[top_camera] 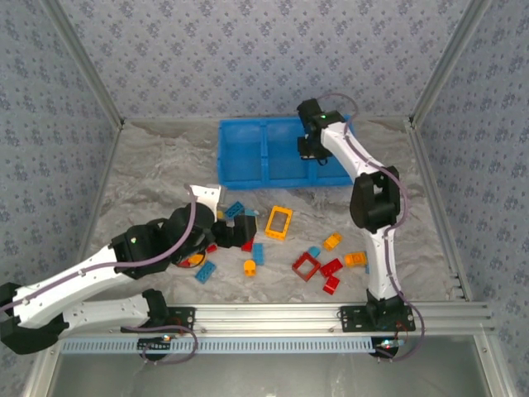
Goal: Sort the legos into containers by color
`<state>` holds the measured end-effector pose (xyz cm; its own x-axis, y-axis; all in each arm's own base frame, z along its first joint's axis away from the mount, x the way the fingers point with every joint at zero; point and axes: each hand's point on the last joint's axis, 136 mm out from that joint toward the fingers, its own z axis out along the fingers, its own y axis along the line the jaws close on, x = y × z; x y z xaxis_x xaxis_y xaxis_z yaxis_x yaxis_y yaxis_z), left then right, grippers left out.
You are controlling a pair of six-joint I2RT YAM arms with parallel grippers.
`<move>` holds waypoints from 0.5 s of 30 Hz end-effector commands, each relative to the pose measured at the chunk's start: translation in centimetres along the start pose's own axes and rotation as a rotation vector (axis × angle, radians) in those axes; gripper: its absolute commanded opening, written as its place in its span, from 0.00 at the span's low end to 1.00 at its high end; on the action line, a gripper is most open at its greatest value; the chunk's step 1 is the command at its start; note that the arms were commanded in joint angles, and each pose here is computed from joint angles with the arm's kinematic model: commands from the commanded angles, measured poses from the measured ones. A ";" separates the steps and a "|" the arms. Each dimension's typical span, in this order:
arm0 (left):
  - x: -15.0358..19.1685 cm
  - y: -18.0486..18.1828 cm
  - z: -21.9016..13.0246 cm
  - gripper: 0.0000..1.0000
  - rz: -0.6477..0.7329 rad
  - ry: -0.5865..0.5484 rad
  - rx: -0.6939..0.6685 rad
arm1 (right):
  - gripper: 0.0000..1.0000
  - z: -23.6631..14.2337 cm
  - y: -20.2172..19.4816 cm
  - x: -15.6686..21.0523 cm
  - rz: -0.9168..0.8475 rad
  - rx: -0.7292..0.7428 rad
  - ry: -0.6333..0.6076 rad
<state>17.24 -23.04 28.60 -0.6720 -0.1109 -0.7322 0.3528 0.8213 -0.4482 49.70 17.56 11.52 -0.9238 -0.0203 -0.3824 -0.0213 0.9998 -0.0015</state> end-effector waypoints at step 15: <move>0.7 3.1 -1.2 0.98 -0.036 -0.010 -0.103 | 0.29 -2.7 5.7 -2.5 0.052 -0.072 -0.116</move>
<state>17.11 -20.95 27.44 -0.6816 -0.1333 -0.7195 0.2883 0.8548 -0.4315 49.88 22.22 11.62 -0.9138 0.0243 -0.4054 0.0055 0.9989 0.0473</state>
